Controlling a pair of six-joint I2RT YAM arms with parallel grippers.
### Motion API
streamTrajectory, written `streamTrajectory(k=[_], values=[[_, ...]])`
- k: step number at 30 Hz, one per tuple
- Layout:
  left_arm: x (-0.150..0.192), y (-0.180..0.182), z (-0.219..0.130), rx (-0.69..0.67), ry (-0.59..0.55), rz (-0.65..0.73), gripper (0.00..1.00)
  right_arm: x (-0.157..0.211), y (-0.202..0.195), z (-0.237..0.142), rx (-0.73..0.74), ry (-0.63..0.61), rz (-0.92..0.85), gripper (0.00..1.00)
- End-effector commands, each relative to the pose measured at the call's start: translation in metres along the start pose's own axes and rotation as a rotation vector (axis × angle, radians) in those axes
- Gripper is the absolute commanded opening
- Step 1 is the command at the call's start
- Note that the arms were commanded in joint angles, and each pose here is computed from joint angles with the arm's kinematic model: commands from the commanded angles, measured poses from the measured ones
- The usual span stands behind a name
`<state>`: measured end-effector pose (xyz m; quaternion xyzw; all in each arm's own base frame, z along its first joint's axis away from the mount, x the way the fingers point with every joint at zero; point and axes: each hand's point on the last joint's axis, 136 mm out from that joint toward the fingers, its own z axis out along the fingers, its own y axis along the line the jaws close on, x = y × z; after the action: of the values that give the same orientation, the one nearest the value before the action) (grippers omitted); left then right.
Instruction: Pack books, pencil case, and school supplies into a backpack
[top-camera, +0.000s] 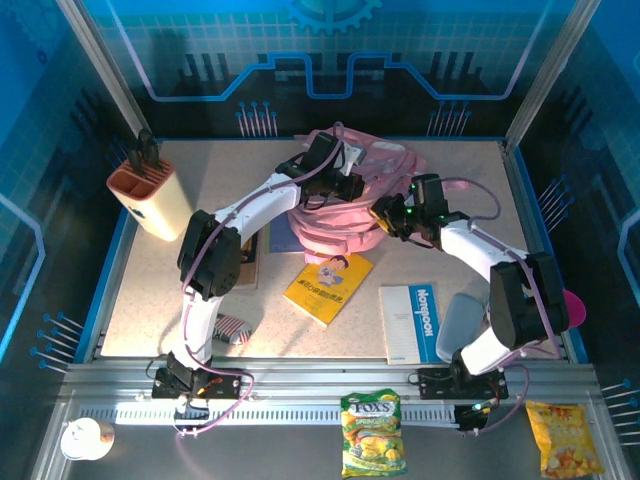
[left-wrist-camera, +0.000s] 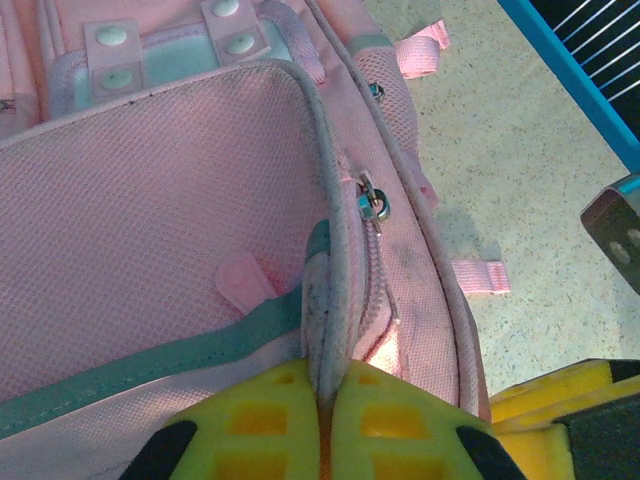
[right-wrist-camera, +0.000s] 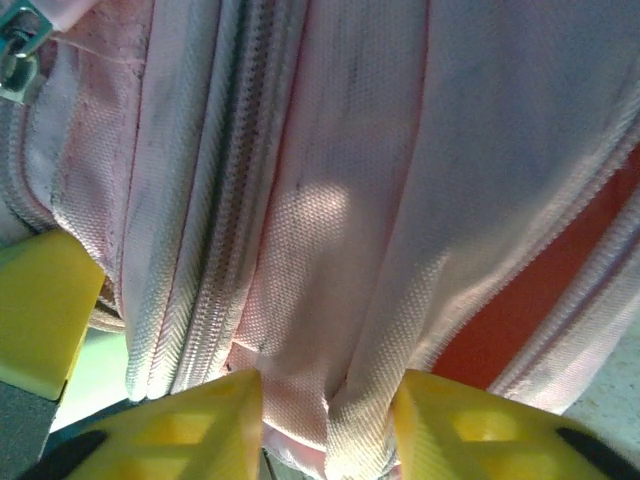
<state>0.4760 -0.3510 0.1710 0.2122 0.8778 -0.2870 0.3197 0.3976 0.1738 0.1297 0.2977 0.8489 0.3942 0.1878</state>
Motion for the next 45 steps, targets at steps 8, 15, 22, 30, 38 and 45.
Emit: streamTrajectory(k=[8,15,22,30,38,45], values=[[-0.010,-0.008,-0.031,-0.085,0.001,-0.055,0.31,0.002,0.015,0.002,-0.023,0.023,-0.065,0.04],[0.034,0.000,-0.069,-0.167,-0.005,-0.235,0.52,0.004,0.023,-0.004,-0.056,0.022,-0.088,0.01],[0.092,-0.018,-0.076,-0.215,-0.013,-0.369,0.54,0.006,0.034,-0.009,-0.094,0.028,-0.107,0.01],[0.115,-0.058,-0.039,-0.169,0.007,-0.341,0.42,0.009,0.040,-0.009,-0.129,0.044,-0.099,0.00],[0.112,-0.042,-0.010,-0.244,-0.004,-0.295,0.37,0.010,0.040,-0.011,-0.136,0.043,-0.091,0.00],[0.105,-0.036,0.001,-0.272,-0.028,-0.269,0.30,0.011,0.039,-0.011,-0.139,0.046,-0.086,0.00]])
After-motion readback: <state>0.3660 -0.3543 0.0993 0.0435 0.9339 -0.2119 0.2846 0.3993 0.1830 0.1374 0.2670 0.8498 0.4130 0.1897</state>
